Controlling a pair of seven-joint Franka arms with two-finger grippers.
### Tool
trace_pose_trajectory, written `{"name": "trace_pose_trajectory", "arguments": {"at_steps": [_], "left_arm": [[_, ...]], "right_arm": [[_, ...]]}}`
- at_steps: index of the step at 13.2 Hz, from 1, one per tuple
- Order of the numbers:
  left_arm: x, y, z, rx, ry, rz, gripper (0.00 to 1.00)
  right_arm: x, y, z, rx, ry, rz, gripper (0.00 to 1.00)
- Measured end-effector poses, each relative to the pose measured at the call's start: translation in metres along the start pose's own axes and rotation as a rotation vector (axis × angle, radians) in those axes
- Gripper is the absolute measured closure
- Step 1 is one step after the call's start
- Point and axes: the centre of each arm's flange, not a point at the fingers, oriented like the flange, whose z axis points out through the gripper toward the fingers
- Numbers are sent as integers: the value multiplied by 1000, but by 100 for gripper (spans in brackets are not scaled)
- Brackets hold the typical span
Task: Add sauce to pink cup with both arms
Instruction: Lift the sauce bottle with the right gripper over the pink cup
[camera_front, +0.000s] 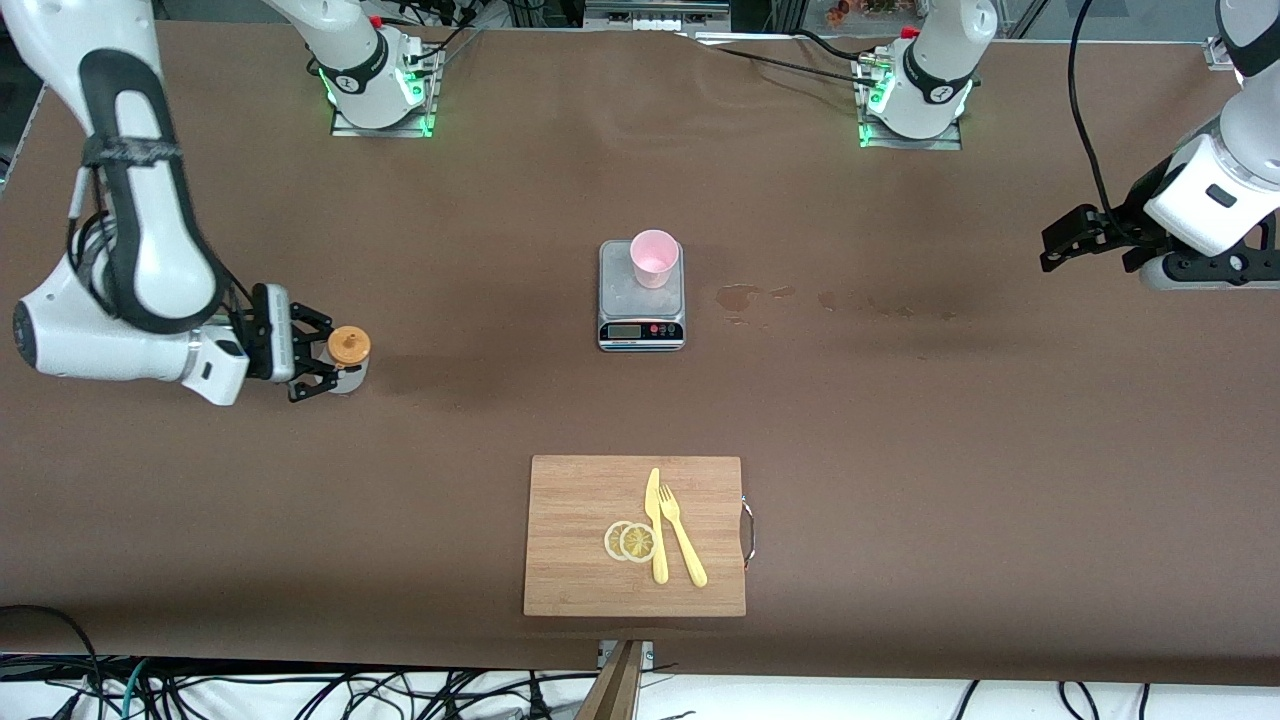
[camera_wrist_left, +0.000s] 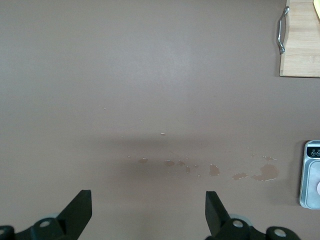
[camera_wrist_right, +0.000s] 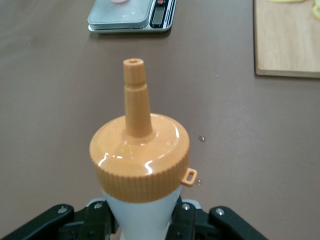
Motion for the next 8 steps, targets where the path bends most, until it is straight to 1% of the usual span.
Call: {"name": "trace_pose_trajectory", "arguments": {"at_steps": [3, 4, 6, 8], "left_arm": [[0, -5, -1, 0, 1, -9, 0], [0, -5, -1, 0, 1, -9, 0], [0, -5, -1, 0, 1, -9, 0], [0, -5, -1, 0, 1, -9, 0]], "right_arm": [[75, -6, -1, 24, -176, 54, 63], [98, -9, 3, 25, -225, 68, 63], [139, -14, 13, 26, -305, 92, 63], [176, -21, 25, 35, -406, 134, 63]]}}
